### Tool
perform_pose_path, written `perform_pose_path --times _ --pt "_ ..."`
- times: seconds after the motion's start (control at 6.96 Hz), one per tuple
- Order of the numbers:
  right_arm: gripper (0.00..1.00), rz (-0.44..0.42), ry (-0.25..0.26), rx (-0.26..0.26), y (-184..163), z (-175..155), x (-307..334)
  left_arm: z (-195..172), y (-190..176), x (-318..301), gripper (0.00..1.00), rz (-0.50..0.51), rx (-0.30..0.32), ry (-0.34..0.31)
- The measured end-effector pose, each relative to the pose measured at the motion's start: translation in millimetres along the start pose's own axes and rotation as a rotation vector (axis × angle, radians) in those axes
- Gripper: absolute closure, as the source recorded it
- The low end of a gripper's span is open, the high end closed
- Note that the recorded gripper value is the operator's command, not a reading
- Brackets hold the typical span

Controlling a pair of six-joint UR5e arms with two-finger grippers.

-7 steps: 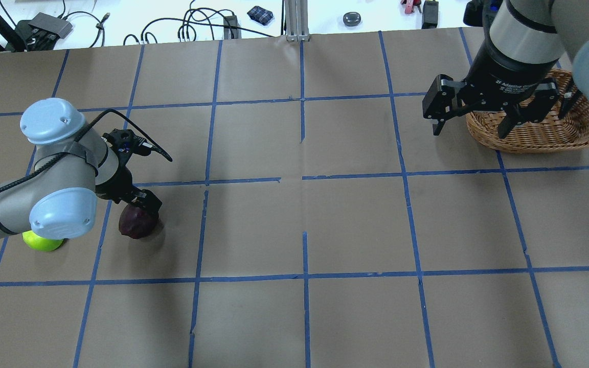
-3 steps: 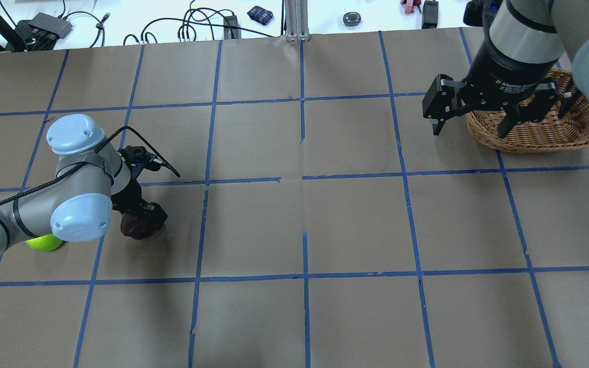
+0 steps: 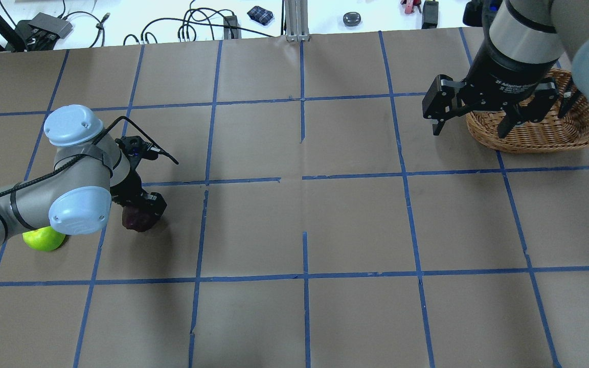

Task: Put all apples into basket
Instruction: 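Carry the dark red apple with the left gripper to the table center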

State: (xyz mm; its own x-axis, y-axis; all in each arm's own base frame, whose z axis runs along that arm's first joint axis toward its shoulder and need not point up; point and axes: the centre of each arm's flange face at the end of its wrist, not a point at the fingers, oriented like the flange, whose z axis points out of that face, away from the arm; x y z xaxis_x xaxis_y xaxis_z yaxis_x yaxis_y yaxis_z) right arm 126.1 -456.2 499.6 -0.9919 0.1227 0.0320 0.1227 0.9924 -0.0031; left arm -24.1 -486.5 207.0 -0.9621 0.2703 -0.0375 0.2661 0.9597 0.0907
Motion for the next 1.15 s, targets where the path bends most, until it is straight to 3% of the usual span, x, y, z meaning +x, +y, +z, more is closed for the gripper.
perform_pose_path --times 0.43,0.86,1.01,1.15 --pt "0.0 0.013 0.0 -0.005 -2.8 0.8 7.3 -51.1 -54.3 73.9 0.71 -0.189 0.045 0.067" --pt "0.0 0.016 0.008 -0.012 -4.6 5.5 8.7 -54.7 -105.1 225.2 0.71 -0.346 0.106 0.129" --pt "0.0 0.019 0.01 -0.021 -9.4 14.1 8.4 -46.6 -120.4 261.6 0.61 -0.36 0.123 0.153" --pt "0.0 0.025 0.022 -0.023 -19.2 25.0 8.7 -36.6 -132.4 285.9 0.27 -0.357 0.131 0.162"
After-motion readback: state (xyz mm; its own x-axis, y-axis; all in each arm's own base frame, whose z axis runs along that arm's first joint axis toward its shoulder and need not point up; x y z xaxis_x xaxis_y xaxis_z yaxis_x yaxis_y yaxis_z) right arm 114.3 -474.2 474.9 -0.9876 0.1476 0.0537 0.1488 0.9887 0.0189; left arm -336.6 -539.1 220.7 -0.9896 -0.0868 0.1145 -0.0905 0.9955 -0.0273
